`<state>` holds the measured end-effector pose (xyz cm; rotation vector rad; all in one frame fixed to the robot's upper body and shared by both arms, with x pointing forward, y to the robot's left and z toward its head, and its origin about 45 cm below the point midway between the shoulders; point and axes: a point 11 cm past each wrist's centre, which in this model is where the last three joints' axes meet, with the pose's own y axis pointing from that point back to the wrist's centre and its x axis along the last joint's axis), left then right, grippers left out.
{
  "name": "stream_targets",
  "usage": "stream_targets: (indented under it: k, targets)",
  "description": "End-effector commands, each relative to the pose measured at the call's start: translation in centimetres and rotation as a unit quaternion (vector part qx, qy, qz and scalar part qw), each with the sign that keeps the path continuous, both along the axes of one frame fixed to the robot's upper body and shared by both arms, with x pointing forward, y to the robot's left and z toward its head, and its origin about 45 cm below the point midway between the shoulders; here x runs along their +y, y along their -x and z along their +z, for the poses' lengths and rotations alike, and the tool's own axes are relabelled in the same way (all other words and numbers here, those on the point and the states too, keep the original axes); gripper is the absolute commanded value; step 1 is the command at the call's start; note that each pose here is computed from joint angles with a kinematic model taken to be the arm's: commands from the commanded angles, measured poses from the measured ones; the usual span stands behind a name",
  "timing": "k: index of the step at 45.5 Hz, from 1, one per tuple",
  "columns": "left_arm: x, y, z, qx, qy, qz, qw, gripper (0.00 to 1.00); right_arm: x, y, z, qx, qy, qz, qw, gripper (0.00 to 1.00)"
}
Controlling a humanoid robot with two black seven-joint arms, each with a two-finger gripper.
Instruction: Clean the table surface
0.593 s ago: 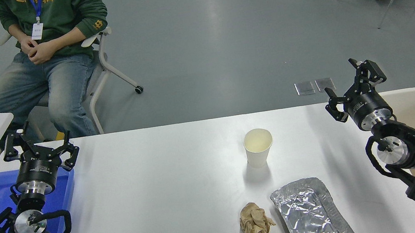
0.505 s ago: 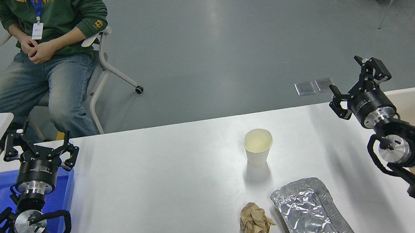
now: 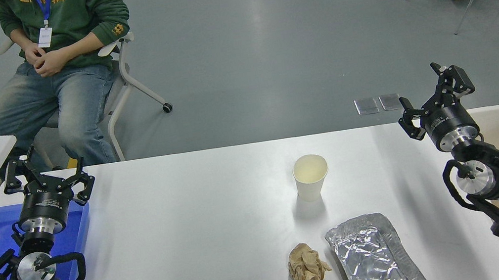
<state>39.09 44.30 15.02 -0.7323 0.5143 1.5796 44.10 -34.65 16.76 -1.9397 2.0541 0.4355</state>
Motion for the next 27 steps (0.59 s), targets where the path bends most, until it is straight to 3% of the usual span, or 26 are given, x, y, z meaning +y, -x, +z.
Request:
stream_targets:
  k: [1, 5, 27]
  targets:
    - [0.0, 0.0, 0.0, 0.000, 0.000, 0.000, 1.000, 1.00, 1.7, -0.9, 0.8, 0.002, 0.018, 0.029, 0.999, 1.00]
    - [0.0, 0.0, 0.0, 0.000, 0.000, 0.000, 1.000, 1.00, 1.8, -0.9, 0.3, 0.026, 0.021, 0.041, 0.999, 1.00]
    - [0.0, 0.0, 0.0, 0.000, 0.000, 0.000, 1.000, 1.00, 4.8, -2.3, 2.5, 0.005, 0.069, 0.116, 0.991, 1.00]
